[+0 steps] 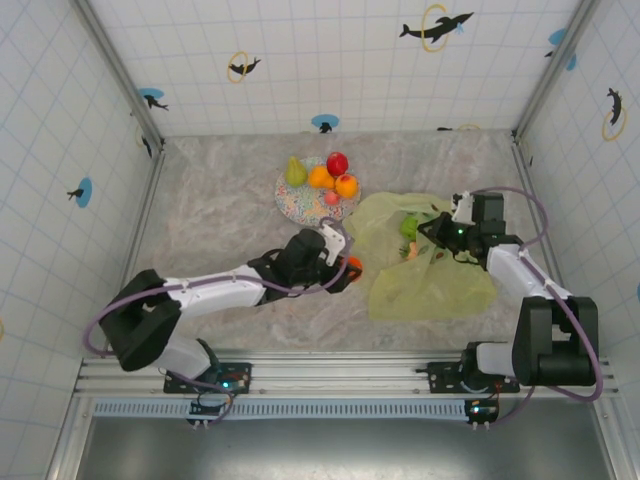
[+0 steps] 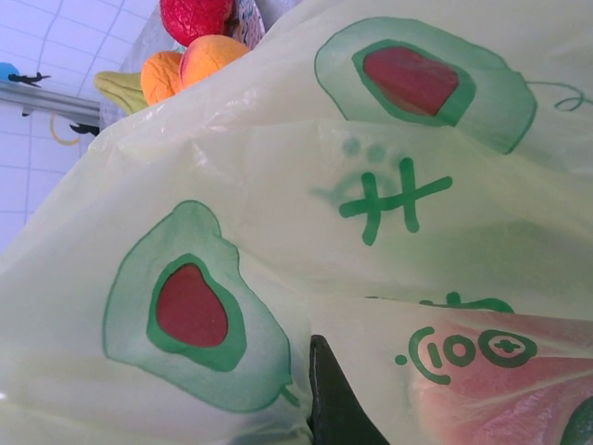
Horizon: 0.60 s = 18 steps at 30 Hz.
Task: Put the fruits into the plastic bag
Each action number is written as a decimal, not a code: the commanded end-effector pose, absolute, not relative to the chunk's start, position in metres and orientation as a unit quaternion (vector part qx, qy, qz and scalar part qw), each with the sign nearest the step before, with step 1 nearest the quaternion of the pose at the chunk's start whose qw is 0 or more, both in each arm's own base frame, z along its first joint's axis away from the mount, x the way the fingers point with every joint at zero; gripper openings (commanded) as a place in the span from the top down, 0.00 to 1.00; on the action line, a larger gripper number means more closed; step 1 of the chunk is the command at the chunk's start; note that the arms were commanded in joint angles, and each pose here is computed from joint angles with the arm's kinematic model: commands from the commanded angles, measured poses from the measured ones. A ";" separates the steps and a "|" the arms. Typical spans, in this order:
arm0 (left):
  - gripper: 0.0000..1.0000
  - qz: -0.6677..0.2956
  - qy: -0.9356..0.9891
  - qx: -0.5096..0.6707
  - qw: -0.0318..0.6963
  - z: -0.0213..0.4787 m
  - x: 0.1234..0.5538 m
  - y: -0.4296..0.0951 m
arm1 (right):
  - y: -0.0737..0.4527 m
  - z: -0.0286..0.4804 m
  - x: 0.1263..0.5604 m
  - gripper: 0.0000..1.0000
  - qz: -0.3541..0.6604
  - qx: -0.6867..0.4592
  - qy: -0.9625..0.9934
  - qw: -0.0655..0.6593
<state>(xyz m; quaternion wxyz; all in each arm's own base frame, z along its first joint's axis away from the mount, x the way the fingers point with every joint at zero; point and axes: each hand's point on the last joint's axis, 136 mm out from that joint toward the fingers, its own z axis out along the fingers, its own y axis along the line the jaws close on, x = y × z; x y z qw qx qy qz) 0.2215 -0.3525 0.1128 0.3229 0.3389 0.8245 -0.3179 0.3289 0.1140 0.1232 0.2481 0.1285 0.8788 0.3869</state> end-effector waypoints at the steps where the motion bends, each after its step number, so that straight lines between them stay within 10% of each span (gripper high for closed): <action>1: 0.44 -0.318 0.791 0.381 0.358 0.131 0.236 -0.384 | 0.119 0.135 0.334 1.00 0.388 0.109 0.879 0.253; 18: 0.41 -0.296 0.791 0.386 0.370 0.097 0.299 -0.462 | 0.148 0.159 0.318 1.00 0.424 0.055 0.873 0.234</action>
